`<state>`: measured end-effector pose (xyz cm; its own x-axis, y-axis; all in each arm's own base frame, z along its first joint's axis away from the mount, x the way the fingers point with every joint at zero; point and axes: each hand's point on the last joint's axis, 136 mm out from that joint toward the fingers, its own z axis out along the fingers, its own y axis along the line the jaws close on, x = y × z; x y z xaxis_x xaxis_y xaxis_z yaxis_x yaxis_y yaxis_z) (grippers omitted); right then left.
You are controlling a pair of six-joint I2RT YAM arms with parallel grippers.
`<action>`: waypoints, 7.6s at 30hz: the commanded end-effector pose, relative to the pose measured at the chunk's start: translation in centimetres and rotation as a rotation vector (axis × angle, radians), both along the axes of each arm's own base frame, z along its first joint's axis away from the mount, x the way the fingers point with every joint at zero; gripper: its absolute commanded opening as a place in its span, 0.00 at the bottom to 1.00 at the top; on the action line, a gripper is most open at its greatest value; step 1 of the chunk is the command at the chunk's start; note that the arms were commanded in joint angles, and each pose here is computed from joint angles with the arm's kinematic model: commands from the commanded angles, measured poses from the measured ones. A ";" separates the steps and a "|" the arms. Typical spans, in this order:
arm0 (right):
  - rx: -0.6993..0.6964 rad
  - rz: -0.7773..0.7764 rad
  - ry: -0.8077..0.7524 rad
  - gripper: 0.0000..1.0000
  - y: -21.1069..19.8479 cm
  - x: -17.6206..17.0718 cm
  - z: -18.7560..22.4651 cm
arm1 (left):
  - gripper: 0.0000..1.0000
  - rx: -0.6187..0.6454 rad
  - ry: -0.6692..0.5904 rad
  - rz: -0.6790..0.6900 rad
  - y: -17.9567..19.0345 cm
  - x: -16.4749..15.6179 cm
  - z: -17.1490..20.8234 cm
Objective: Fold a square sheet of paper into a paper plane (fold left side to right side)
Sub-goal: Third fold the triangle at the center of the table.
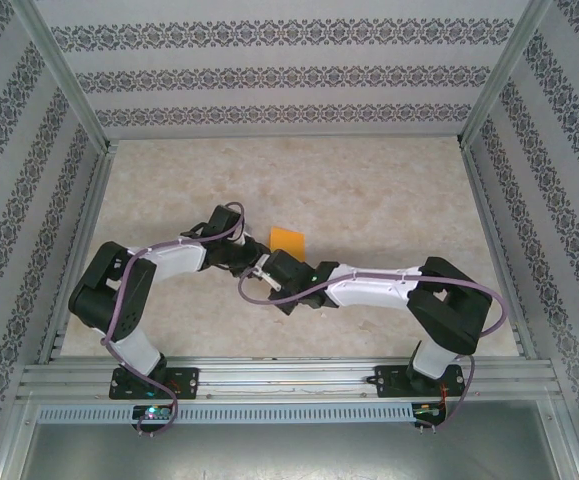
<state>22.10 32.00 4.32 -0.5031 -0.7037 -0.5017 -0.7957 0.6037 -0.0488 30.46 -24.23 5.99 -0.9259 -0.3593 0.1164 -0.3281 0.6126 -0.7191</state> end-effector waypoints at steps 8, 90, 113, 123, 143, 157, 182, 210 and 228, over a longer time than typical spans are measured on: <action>0.238 -0.043 0.260 0.00 0.1 -1.4 0.5 | 0.26 -0.015 -0.104 -0.076 1.0 3.1 3.5; 0.265 -0.441 0.340 0.00 -6.3 5.9 -1.1 | 0.06 0.228 0.095 -0.311 -1.5 2.3 -7.8; 0.240 -0.433 0.345 0.00 -6.1 5.8 -1.8 | 0.06 0.226 0.096 -0.308 -1.4 2.2 -8.0; 0.221 -0.437 0.331 0.00 -6.5 5.8 -2.0 | 0.06 0.227 0.101 -0.308 -1.4 2.0 -8.1; 0.202 -0.414 0.365 0.00 -6.0 5.2 -3.0 | 0.07 0.220 0.095 -0.309 -1.6 2.1 -8.0; 0.146 -0.423 0.436 0.00 -6.9 3.1 -5.1 | 0.26 0.204 -0.104 -0.315 -2.5 6.9 -1.4; 0.137 -0.432 0.482 0.00 -7.1 2.4 -6.3 | 0.17 -0.070 -0.245 -0.307 -6.1 -0.6 2.1; 0.108 -0.434 0.484 0.00 -7.6 2.2 -6.8 | 0.14 0.070 -0.133 -0.285 -4.5 -1.5 -4.1; 0.186 -0.439 0.480 0.00 -6.7 3.6 -4.7 | 0.12 0.157 -0.049 -0.274 -2.9 -2.7 -7.1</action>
<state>27.37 26.81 1.53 -0.8857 -0.2978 -0.3561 -0.4311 0.8123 0.3928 29.48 -28.65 1.89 -0.9947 -0.1006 -0.0213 -0.0570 0.7117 -0.7002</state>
